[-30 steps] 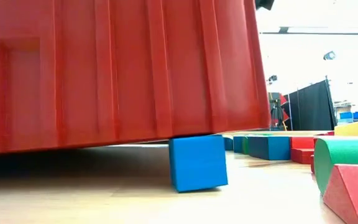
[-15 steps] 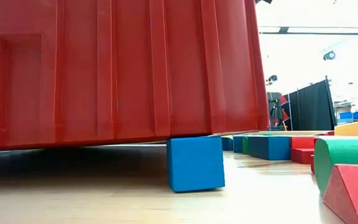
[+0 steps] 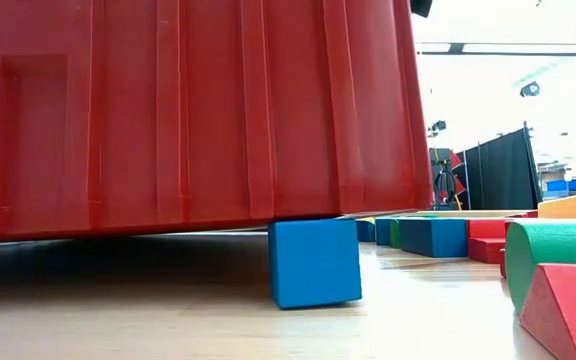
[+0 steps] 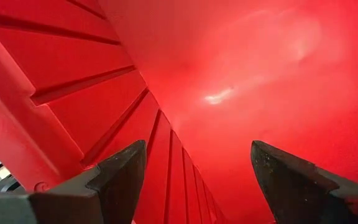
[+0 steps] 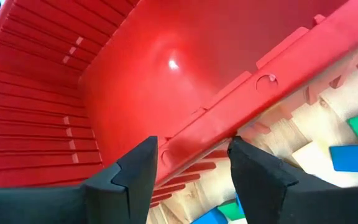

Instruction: Sort blocks

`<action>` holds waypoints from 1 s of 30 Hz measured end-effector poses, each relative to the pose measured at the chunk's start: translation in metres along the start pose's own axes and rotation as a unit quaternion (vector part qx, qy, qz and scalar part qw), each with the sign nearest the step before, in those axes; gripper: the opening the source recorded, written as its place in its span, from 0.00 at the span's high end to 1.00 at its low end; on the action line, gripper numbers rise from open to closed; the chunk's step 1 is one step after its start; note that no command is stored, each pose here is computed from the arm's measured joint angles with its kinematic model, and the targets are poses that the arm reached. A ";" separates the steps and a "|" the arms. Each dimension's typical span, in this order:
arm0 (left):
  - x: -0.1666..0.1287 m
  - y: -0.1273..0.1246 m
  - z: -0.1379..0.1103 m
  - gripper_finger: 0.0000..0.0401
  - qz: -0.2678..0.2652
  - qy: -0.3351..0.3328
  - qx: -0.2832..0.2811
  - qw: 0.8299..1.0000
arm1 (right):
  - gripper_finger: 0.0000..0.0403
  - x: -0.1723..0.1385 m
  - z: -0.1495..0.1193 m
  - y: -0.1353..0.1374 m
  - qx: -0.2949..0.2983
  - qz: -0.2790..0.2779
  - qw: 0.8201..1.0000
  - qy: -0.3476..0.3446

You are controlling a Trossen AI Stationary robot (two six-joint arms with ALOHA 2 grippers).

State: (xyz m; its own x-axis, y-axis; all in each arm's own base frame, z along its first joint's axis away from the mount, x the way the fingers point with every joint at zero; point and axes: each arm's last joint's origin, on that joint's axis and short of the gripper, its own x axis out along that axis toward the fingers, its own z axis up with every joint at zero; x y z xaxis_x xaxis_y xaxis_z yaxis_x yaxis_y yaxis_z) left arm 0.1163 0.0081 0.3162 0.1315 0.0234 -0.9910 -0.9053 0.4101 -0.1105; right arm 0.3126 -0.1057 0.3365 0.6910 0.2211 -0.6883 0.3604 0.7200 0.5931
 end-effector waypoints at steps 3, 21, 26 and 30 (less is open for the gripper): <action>0.000 0.000 0.000 0.31 0.000 0.000 0.000 1.000 | 0.55 0.009 0.001 -0.003 0.003 -0.001 1.000 0.009; 0.000 0.000 0.000 0.31 -0.001 -0.001 0.006 1.000 | 0.98 -0.004 0.019 0.020 -0.057 0.102 0.992 -0.047; 0.000 -0.001 0.000 0.31 -0.003 -0.002 0.006 1.000 | 0.98 -0.011 0.024 0.025 -0.056 0.107 0.991 -0.059; 0.000 -0.001 0.000 0.31 -0.004 -0.002 0.006 1.000 | 0.91 -0.011 0.022 0.022 -0.043 0.084 0.994 -0.052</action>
State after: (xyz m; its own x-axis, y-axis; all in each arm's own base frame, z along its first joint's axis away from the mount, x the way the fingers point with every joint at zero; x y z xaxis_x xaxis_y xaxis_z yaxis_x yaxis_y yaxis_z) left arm 0.1171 0.0082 0.3163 0.1398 0.0243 -0.9899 -0.8997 0.4206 -0.1168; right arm 0.3264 -0.1070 0.3663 0.8001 0.2770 -0.5321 0.1823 0.7328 0.6556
